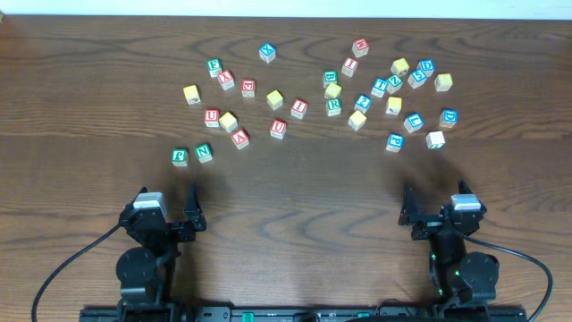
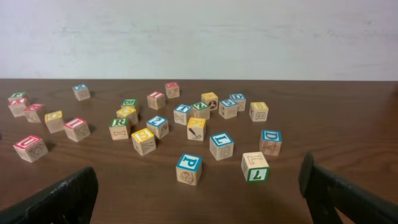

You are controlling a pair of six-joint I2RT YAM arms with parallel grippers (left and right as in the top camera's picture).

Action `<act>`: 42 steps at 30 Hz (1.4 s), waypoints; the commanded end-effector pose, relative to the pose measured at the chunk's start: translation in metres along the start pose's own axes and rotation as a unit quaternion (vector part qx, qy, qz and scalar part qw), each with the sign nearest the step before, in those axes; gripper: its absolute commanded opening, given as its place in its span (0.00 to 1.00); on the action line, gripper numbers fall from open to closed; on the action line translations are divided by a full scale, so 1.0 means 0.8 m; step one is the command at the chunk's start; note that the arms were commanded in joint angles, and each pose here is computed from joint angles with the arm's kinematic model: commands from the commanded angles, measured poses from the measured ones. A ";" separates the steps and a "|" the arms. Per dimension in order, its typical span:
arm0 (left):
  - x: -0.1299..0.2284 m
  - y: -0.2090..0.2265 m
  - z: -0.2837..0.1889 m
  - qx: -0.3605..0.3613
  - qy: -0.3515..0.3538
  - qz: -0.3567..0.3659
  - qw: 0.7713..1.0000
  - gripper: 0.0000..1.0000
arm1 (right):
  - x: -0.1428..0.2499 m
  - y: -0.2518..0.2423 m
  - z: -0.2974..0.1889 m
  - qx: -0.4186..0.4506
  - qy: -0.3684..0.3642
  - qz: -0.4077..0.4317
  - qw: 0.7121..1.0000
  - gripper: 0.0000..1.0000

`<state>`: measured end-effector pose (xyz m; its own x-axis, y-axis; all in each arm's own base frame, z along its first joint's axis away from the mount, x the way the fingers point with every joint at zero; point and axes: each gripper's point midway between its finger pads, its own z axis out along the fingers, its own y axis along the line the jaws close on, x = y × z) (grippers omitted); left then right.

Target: Spell out CORL

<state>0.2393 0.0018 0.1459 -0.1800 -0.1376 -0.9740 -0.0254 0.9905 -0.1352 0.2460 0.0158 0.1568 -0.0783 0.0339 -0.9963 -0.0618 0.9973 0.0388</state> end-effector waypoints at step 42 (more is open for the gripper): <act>0.015 0.000 0.001 0.003 0.017 0.003 1.000 0.94 | 0.001 -0.004 0.000 0.008 0.001 0.005 1.000 0.99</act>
<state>0.2393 0.0017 0.1460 -0.1797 -0.1376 -0.9741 -0.0250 0.9905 -0.1353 0.2460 0.0158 0.1567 -0.0787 0.0339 -0.9963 -0.0618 0.9973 0.0388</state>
